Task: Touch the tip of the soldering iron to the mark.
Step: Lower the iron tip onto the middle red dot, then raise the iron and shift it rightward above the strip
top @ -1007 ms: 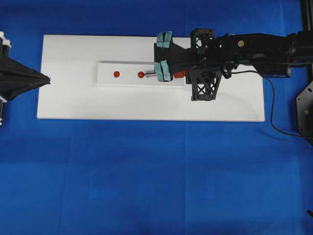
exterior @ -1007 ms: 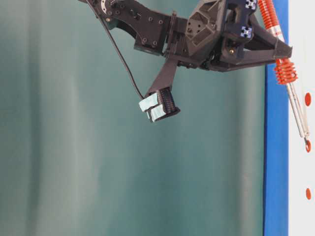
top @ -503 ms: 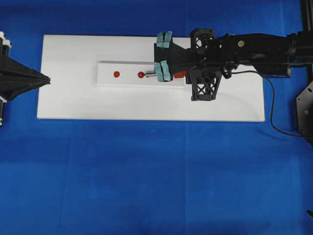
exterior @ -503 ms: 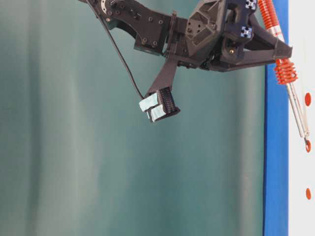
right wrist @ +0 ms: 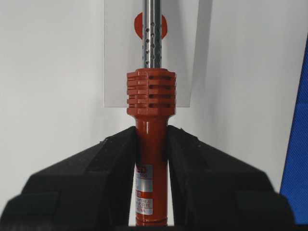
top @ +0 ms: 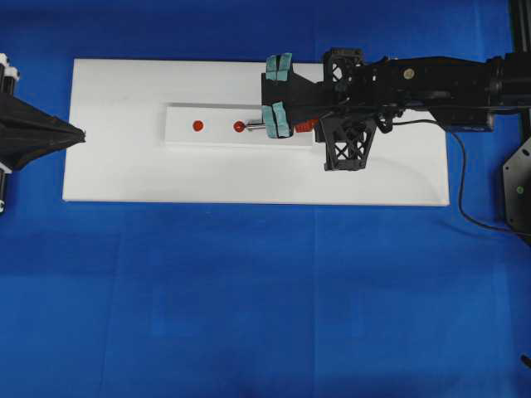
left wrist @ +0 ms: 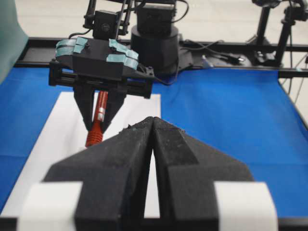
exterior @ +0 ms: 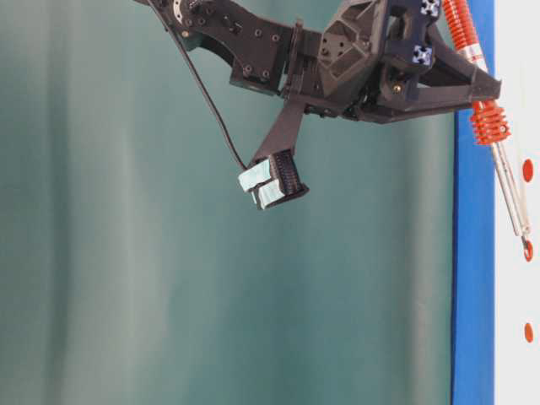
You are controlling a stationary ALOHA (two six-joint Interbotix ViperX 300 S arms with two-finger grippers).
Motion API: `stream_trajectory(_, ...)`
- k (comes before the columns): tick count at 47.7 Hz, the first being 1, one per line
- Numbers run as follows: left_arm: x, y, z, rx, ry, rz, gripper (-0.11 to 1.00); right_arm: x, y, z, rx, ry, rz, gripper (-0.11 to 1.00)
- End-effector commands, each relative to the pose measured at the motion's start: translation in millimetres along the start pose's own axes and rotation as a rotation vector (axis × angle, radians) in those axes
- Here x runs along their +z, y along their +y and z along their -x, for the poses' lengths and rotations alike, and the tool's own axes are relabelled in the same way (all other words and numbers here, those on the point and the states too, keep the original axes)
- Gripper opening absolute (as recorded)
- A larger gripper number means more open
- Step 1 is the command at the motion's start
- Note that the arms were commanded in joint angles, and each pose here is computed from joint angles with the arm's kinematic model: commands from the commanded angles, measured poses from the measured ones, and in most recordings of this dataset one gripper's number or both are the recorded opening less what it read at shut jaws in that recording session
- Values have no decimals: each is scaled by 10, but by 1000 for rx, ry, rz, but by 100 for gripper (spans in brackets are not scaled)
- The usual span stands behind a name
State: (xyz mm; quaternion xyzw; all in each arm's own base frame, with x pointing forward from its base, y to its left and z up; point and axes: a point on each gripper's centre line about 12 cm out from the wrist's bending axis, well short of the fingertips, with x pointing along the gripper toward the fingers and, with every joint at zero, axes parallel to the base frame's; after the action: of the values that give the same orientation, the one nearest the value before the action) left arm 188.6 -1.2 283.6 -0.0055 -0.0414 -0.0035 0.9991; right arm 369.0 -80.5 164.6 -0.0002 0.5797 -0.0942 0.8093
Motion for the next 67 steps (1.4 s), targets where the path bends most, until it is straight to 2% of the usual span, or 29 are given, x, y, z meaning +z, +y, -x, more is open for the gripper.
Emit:
stream_trajectory(1, 48, 2, -13, 1, -17, -3, 0, 42, -7, 61, 0, -24, -3, 6)
stream_trajectory(17, 50, 2, -13, 1, -18, -3, 0, 102, -25, 141, -3, -49, -6, 6)
stream_trajectory(45, 56, 2, -13, 1, -23, -3, 0, 276, -149, 1088, -43, -149, -16, 6)
stream_trajectory(67, 57, 2, -13, 1, -25, -2, 0, 261, -149, 1144, -43, -150, -17, 6)
